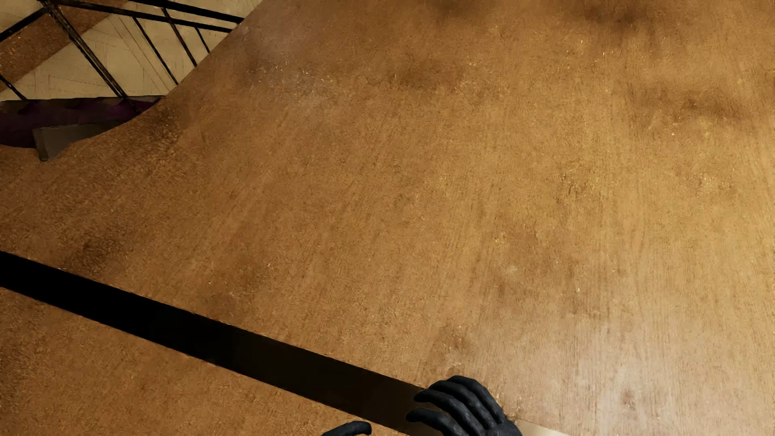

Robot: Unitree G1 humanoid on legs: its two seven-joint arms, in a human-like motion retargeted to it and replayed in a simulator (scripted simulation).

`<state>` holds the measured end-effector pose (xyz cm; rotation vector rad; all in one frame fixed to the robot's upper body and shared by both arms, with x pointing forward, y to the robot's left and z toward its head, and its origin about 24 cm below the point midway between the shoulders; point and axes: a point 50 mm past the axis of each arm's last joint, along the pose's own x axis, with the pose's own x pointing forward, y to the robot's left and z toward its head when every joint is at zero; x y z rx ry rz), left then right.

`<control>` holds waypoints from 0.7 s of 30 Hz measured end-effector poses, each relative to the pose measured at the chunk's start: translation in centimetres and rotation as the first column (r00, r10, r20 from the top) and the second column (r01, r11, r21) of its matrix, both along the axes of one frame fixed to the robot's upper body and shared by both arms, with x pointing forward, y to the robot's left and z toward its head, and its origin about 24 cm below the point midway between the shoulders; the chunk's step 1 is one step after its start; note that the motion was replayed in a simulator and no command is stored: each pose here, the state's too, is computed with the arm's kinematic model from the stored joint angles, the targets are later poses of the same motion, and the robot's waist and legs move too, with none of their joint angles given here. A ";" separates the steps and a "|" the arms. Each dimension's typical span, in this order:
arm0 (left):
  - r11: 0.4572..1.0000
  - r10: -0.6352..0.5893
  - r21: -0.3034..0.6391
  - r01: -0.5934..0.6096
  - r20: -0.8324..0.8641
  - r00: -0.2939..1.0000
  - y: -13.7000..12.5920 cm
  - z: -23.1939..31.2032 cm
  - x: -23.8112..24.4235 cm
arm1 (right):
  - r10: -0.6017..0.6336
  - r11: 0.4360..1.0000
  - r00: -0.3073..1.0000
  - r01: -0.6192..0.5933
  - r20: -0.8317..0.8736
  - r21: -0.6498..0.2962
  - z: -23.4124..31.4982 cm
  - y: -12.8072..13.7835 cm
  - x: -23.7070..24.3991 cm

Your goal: Approach sofa

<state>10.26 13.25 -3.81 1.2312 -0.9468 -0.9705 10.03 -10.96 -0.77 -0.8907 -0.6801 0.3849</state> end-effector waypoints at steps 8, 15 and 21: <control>0.998 -0.035 -0.045 0.033 -0.055 0.998 -1.6 -0.3 0.1 | -0.026 0.999 1.000 0.027 0.010 -0.032 -0.1 -1.2 0.7; 0.994 -0.004 -0.109 0.002 -0.014 1.000 -2.4 0.3 0.4 | 0.095 0.981 0.995 -0.097 -0.022 -0.168 -1.4 -2.0 -0.7; 0.990 -0.049 -0.137 0.044 -0.035 0.998 -2.6 0.3 -0.7 | 0.088 0.976 0.996 -0.086 0.001 -0.202 -1.3 -2.4 -0.8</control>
